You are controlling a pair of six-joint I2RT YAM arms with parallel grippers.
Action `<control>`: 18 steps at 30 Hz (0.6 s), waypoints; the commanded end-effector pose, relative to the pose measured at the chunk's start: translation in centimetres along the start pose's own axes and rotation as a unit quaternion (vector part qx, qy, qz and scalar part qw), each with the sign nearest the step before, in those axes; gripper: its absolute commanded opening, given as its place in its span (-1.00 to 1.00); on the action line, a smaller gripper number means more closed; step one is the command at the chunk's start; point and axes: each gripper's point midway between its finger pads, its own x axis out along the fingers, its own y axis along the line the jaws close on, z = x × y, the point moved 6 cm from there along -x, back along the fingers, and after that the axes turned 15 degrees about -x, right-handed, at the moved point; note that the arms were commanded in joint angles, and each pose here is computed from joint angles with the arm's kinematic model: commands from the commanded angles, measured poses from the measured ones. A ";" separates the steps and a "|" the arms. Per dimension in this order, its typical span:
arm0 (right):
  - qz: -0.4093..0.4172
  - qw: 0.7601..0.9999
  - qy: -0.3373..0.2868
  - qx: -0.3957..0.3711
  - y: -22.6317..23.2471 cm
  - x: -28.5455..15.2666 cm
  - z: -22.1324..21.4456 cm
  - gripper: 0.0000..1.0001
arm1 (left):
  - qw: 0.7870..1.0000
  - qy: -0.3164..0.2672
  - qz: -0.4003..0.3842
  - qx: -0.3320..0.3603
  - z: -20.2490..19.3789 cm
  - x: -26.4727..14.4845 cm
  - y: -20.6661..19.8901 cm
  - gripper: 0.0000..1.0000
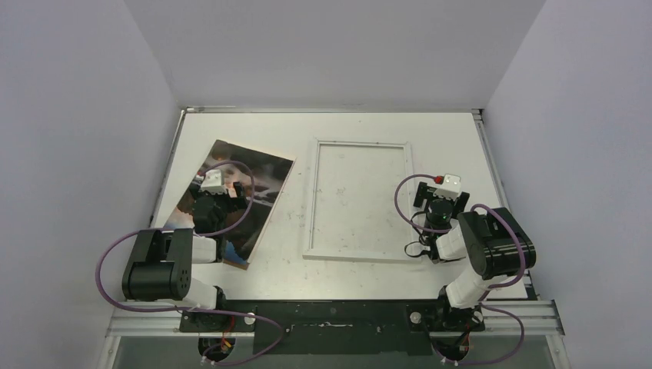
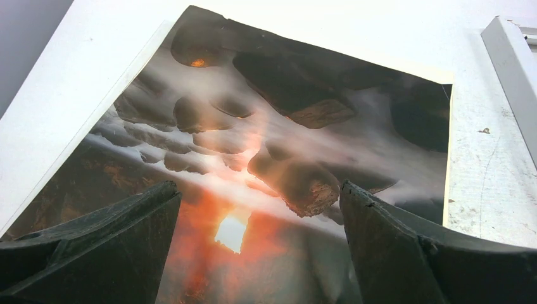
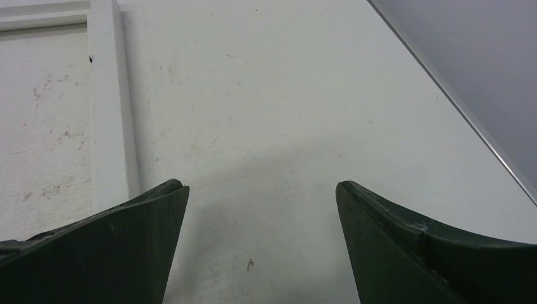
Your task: Put the photo into the frame
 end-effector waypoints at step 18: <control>-0.074 0.996 -0.048 0.022 -1.2 -1.1 3.8 0.79 | 0.999 0.046 0.012 -0.007 6.7 2.0 -1.1 0.93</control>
